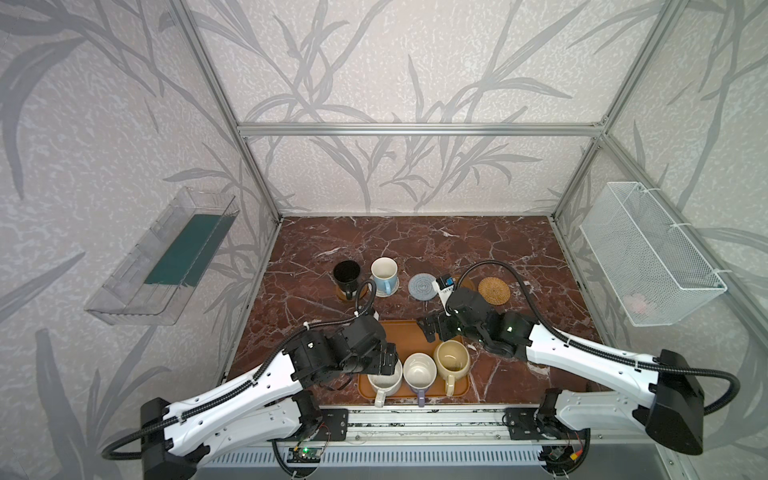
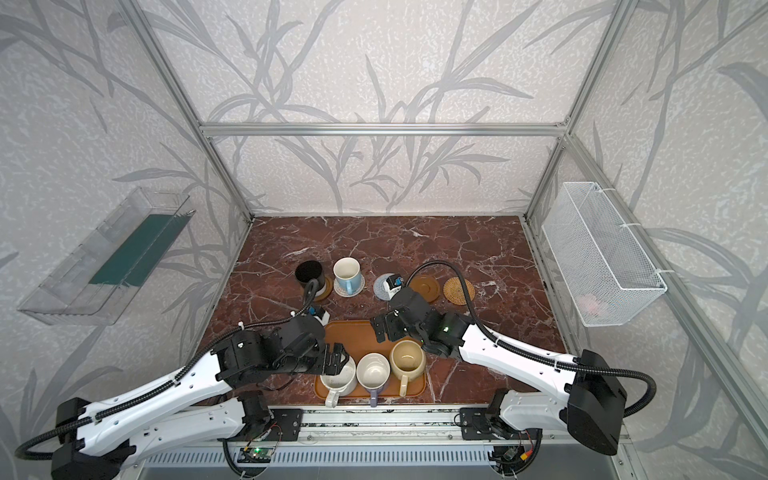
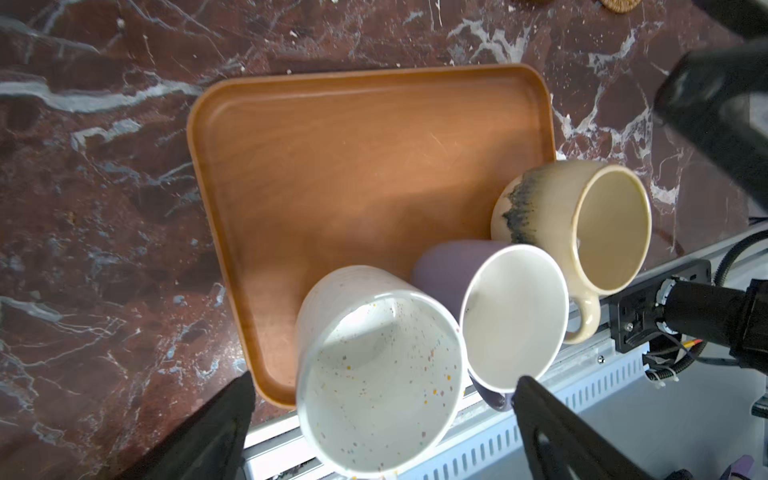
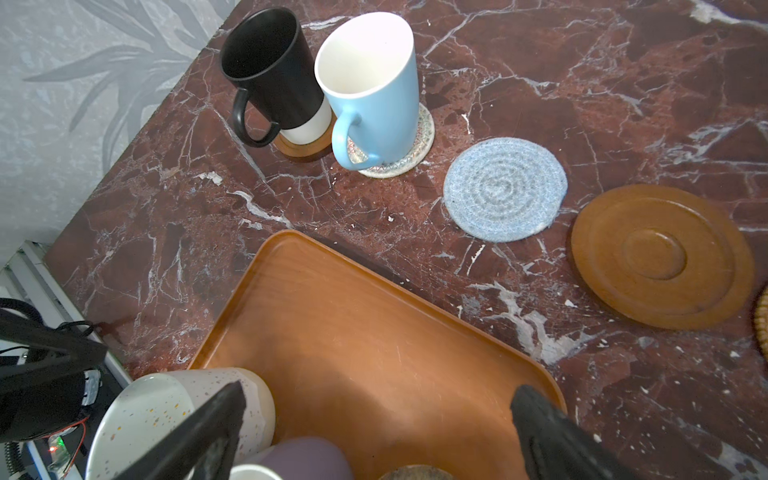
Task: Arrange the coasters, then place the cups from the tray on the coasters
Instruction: 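Raise the right gripper while the left gripper moves over the white speckled mug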
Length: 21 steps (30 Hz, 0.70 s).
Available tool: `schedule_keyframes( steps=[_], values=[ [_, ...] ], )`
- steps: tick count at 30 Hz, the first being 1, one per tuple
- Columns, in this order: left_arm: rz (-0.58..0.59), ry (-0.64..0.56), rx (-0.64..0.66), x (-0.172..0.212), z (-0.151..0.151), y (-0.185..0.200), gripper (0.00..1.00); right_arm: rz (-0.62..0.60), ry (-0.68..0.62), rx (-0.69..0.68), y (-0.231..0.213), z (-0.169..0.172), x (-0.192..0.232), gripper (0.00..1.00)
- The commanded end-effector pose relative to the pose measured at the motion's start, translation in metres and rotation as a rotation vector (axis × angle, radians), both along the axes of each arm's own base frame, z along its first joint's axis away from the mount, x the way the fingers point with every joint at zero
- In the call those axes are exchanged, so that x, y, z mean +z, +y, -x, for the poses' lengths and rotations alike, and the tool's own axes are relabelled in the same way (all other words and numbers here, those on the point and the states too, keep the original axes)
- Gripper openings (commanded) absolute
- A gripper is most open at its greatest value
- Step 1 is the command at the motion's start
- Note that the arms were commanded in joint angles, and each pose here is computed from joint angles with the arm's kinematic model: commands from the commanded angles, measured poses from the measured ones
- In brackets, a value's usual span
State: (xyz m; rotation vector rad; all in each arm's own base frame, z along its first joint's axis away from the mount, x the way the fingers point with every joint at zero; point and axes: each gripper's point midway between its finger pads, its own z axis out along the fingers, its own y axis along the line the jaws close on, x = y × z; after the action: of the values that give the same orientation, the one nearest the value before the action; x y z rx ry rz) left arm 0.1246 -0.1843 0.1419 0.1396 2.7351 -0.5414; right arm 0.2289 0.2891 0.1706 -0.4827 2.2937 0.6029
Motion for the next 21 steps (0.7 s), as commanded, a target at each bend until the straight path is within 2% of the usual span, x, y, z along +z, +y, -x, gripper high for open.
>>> schedule_keyframes(
  steps=[1, 9, 13, 21],
  values=[
    [-0.031, -0.018, 0.046, -0.004, 0.004, 0.01, 0.99, -0.049, -0.009, 0.001, 0.0, 0.002, 0.008, 0.99],
    [-0.08, -0.026, -0.05, -0.023, 0.019, -0.004, 0.99, -0.039, -0.005, -0.002, -0.001, 0.002, 0.002, 0.99],
    [-0.174, -0.059, -0.086, -0.033, 0.021, -0.003, 0.99, -0.031, 0.001, -0.003, -0.001, 0.002, -0.001, 0.99],
    [-0.24, -0.059, -0.124, -0.049, 0.028, -0.006, 0.99, -0.021, 0.009, -0.008, 0.0, 0.001, -0.007, 0.99]
  ],
)
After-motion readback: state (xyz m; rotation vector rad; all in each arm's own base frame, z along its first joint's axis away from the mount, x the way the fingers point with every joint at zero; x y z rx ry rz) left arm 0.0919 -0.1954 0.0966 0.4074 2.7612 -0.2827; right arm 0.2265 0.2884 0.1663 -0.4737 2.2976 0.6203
